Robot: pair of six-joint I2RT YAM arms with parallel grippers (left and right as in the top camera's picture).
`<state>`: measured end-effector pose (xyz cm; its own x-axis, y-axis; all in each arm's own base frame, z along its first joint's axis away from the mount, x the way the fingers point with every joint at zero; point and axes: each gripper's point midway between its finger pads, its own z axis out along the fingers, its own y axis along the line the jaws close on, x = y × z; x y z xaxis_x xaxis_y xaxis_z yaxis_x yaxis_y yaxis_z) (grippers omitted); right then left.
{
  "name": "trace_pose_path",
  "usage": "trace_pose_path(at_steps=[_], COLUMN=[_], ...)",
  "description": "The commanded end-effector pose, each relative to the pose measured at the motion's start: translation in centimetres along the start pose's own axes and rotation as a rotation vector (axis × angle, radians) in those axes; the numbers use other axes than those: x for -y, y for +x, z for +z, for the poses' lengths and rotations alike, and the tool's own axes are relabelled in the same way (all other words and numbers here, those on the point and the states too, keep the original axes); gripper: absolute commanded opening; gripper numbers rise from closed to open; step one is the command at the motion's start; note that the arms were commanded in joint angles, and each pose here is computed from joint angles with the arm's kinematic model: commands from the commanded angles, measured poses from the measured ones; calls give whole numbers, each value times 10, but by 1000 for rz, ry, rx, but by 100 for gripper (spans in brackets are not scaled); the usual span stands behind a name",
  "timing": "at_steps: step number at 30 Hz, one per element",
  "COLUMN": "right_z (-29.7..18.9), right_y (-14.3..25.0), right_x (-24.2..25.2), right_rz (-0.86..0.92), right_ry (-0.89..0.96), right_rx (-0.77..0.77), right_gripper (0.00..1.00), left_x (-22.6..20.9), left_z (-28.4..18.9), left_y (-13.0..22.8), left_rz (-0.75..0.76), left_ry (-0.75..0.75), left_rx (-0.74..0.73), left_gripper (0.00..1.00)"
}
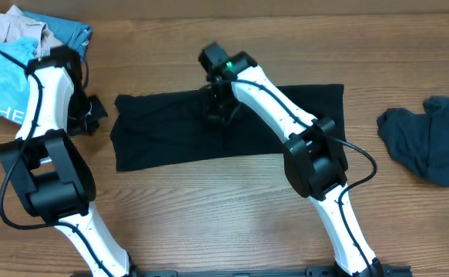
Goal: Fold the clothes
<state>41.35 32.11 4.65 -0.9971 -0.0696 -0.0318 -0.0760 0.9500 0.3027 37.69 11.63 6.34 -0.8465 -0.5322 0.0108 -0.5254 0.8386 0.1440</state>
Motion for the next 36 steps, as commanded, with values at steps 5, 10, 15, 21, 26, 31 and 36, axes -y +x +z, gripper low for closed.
trace_pose_path(at_steps=[5,10,15,21,26,31,36], right_z=[-137,-144,-129,-75,-67,-55,-47], right_y=[-74,-81,-75,-51,-29,-12,-1], right_x=[103,188,252,288,304,326,357], right_rz=[195,250,348,423,458,523,560], right_ry=[118,-60,-33,-18,66,179,242], right_rx=[247,162,126,28,-40,-78,-79], right_gripper=[66,26,26,24,26,27,26], left_x=[154,259,299,289,275,251,205], left_z=[-47,-66,-20,39,42,50,59], left_y=[39,70,102,99,90,70,44], left_rz=[293,450,487,460,448,430,475], left_ry=[421,551,519,444,413,316,213], left_rx=[4,130,44,-52,-51,-8,2], left_gripper=[10,22,14,12,15,17,19])
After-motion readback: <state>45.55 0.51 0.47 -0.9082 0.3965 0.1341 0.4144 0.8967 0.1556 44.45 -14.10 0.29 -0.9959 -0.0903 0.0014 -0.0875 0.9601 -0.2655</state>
